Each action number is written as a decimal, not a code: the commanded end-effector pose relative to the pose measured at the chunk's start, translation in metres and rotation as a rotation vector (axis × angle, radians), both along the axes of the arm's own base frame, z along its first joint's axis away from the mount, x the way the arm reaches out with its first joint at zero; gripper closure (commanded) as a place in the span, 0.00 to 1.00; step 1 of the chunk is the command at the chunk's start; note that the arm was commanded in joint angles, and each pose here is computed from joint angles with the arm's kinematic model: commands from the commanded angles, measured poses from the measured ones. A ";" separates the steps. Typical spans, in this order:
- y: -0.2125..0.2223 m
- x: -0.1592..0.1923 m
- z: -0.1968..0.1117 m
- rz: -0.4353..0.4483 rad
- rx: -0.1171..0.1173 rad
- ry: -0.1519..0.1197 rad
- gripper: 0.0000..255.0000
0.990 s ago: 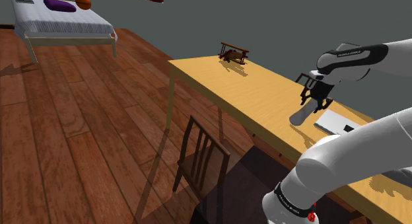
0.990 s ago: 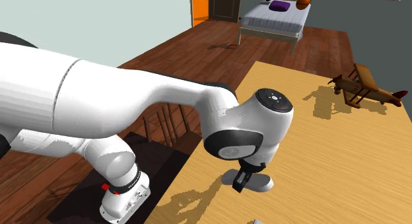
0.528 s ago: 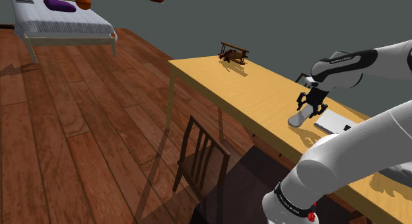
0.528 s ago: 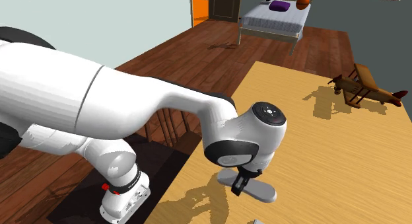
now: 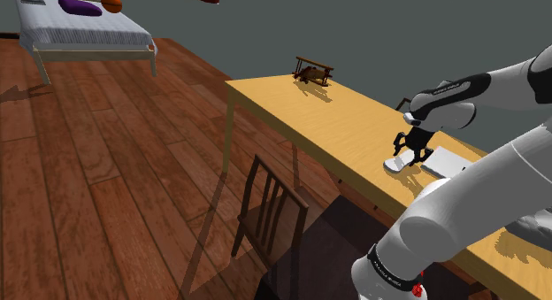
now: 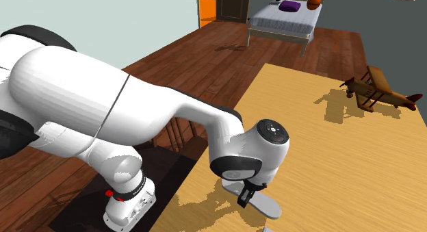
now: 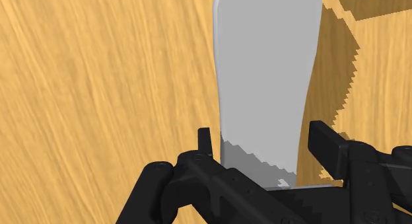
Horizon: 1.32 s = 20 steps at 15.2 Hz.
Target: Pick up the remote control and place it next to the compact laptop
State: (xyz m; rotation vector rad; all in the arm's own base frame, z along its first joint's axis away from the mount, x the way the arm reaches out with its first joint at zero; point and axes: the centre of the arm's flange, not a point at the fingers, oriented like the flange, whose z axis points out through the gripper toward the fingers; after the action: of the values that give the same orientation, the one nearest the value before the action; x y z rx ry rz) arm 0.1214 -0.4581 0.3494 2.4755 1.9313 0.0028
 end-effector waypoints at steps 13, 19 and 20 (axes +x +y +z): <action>0.001 0.001 -0.003 0.000 0.001 0.000 0.00; 0.001 0.001 0.047 0.000 0.001 0.000 0.00; 0.001 0.001 0.047 0.000 0.001 0.000 0.00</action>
State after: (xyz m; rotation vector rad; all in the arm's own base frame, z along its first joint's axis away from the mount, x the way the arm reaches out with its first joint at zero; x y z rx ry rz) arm 0.1221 -0.4576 0.3954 2.4756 1.9318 0.0038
